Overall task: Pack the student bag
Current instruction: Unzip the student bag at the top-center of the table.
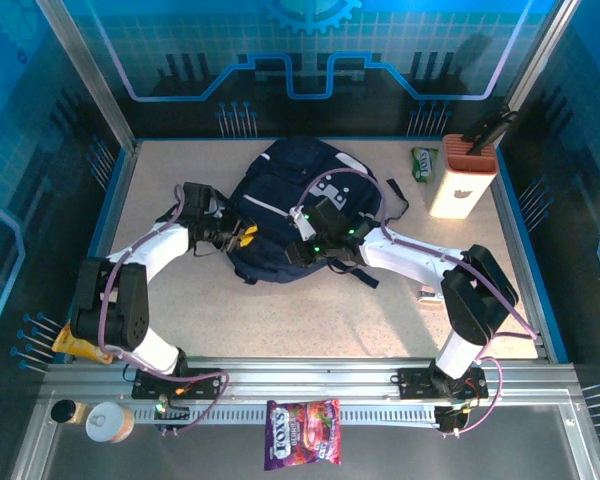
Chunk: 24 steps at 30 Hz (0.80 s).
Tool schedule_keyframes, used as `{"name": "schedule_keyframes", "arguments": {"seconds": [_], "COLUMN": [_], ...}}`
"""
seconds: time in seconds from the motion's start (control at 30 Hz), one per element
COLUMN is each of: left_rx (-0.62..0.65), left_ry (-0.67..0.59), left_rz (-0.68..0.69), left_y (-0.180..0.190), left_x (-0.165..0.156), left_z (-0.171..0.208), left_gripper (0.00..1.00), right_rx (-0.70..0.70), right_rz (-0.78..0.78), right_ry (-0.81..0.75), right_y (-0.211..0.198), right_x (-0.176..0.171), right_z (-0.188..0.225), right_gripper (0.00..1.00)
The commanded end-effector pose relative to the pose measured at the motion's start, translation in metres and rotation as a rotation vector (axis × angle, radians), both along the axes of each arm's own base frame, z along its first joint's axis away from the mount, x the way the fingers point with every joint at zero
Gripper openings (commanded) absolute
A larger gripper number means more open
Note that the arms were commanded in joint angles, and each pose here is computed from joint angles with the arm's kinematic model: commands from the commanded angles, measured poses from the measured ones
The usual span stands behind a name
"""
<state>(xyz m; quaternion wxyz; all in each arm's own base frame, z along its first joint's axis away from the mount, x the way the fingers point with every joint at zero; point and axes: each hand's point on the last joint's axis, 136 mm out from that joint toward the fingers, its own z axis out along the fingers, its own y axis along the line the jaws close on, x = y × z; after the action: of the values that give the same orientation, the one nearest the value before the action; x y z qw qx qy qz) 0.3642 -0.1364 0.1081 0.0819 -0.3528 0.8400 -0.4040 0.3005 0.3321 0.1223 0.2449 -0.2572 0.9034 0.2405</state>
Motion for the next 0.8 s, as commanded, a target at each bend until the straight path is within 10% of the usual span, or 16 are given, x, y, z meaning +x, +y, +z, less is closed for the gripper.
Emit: {"name": "schedule_keyframes", "arguments": {"seconds": [0.0, 0.5, 0.77], "left_rx": [0.124, 0.654, 0.854], "left_ry": [-0.049, -0.198, -0.257], "left_rz": [-0.035, -0.326, -0.508], "left_y": [0.011, -0.023, -0.084], "left_x": [-0.01, -0.048, -0.055], "left_z": [0.016, 0.04, 0.04], "left_gripper": [0.34, 0.56, 0.56], "right_rx": [0.068, 0.339, 0.373], "right_rz": [-0.052, -0.517, -0.595], "right_ry": [0.018, 0.148, 0.208], "right_y": [-0.013, -0.119, -0.127], "right_x": [-0.005, 0.023, 0.034], "right_z": [0.024, 0.053, 0.043], "right_gripper": [0.35, 0.85, 0.89]}}
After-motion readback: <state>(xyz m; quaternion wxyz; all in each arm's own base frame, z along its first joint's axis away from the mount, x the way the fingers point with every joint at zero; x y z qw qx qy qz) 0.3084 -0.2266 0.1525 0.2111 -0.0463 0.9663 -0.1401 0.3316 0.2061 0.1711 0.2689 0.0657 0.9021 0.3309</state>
